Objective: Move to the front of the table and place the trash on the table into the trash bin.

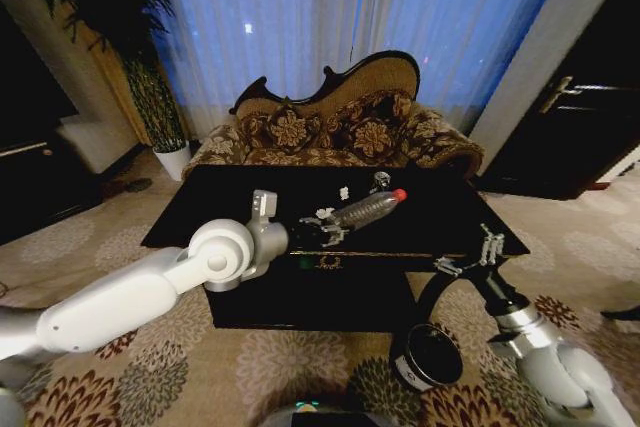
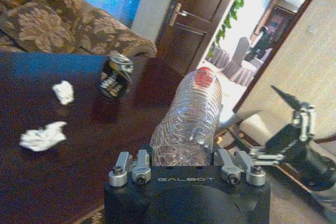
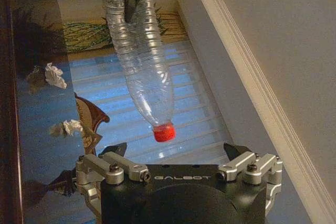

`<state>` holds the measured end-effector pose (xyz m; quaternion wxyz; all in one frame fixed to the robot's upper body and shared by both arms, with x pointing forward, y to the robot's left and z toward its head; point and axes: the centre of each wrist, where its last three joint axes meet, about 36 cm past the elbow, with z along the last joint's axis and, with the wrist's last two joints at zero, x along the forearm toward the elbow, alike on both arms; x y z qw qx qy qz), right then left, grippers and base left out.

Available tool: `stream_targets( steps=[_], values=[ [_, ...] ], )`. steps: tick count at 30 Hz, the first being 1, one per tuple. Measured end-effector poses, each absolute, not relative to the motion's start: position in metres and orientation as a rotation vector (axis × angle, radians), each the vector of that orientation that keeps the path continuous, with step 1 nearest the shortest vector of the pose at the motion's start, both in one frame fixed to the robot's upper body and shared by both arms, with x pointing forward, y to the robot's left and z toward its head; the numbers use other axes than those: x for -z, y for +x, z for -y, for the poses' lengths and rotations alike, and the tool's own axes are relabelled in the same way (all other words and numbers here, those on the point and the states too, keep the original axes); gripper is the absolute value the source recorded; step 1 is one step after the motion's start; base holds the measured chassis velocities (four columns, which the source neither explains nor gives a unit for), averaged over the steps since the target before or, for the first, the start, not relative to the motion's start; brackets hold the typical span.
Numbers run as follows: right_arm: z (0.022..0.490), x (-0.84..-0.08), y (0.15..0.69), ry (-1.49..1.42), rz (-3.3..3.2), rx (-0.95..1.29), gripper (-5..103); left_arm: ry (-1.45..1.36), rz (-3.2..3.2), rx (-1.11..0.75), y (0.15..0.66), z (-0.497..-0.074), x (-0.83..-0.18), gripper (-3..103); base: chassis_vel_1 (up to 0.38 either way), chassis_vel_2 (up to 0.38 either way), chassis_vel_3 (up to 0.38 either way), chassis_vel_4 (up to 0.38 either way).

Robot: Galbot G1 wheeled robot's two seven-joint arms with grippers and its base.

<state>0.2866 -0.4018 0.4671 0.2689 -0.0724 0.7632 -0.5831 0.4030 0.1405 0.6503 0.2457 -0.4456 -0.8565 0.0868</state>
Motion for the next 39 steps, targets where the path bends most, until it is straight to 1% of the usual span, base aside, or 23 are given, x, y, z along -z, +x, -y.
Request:
stream_targets(
  steps=[29, 39],
  values=[
    [0.384, -0.463, 0.281, -0.218, -2.042, 1.577, 100, -1.299, 2.249, -0.344, 0.392, -0.092, -0.632, 48, 0.0, 0.0, 0.0, 0.0],
    [0.38, -0.459, 0.279, -0.219, -2.053, 1.571, 100, -1.32, 2.202, -0.336, 0.383, -0.074, -0.625, 47, 0.0, 0.0, 0.0, 0.0]
  ],
)
